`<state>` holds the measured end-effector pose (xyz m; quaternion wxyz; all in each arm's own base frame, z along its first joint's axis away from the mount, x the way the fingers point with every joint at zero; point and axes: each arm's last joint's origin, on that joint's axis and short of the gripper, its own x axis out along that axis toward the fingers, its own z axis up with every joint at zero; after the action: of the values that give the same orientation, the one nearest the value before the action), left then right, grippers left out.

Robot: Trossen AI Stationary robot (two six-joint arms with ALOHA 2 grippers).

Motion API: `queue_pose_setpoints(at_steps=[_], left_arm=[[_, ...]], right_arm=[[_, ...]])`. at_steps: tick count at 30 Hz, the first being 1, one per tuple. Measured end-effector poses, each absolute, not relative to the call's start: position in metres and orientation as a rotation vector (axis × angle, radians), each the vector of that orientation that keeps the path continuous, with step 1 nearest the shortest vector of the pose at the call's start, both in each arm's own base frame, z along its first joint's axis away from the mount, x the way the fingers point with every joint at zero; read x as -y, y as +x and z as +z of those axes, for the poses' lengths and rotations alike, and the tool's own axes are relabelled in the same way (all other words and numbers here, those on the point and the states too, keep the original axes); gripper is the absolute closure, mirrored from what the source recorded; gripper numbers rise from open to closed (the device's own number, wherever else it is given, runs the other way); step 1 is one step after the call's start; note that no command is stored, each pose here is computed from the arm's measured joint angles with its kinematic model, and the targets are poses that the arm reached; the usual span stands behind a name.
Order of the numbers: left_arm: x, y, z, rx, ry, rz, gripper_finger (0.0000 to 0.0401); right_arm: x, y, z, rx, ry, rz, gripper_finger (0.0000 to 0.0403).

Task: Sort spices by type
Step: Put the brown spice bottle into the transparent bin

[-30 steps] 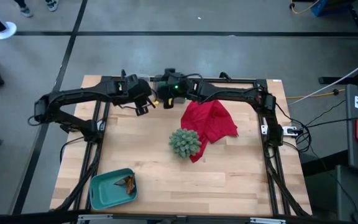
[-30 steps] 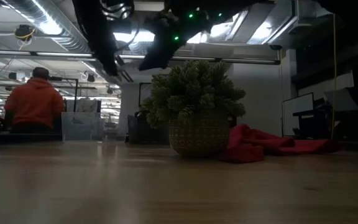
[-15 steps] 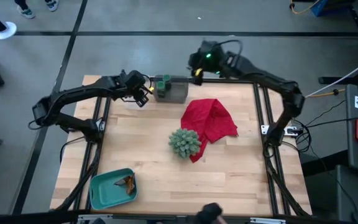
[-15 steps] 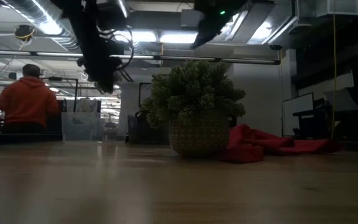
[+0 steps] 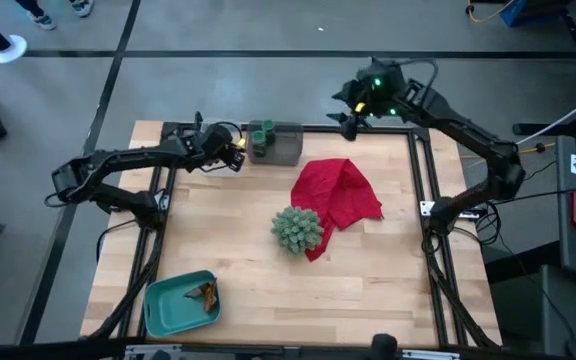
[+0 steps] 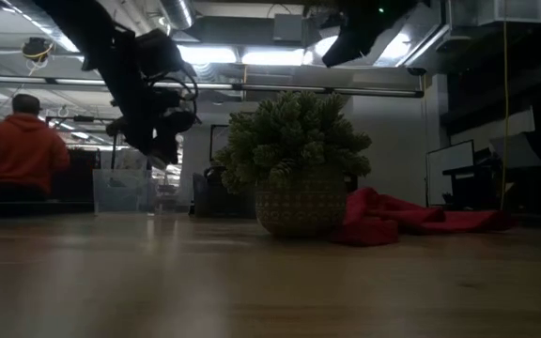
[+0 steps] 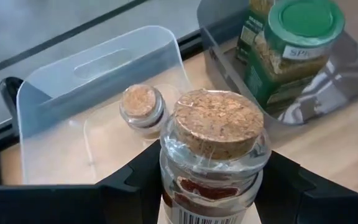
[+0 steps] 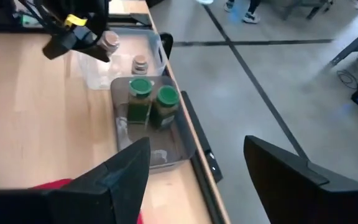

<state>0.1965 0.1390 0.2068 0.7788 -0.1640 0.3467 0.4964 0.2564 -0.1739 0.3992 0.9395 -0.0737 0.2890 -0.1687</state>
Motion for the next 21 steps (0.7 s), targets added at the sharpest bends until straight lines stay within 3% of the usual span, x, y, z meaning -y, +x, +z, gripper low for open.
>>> queue_pose_setpoints(at_steps=[17,21], left_arm=[[-0.14,0.184,0.172,-0.592,-0.382,1.201,0.0226],[-0.141,0.181,0.162,-0.559,-0.418,1.228,0.0214]], right_arm=[[0.13,0.194,0.285,-0.248,0.004,-0.445,0.0146],[0.122,0.187,0.264,-0.205,0.017,-0.371,0.0146]])
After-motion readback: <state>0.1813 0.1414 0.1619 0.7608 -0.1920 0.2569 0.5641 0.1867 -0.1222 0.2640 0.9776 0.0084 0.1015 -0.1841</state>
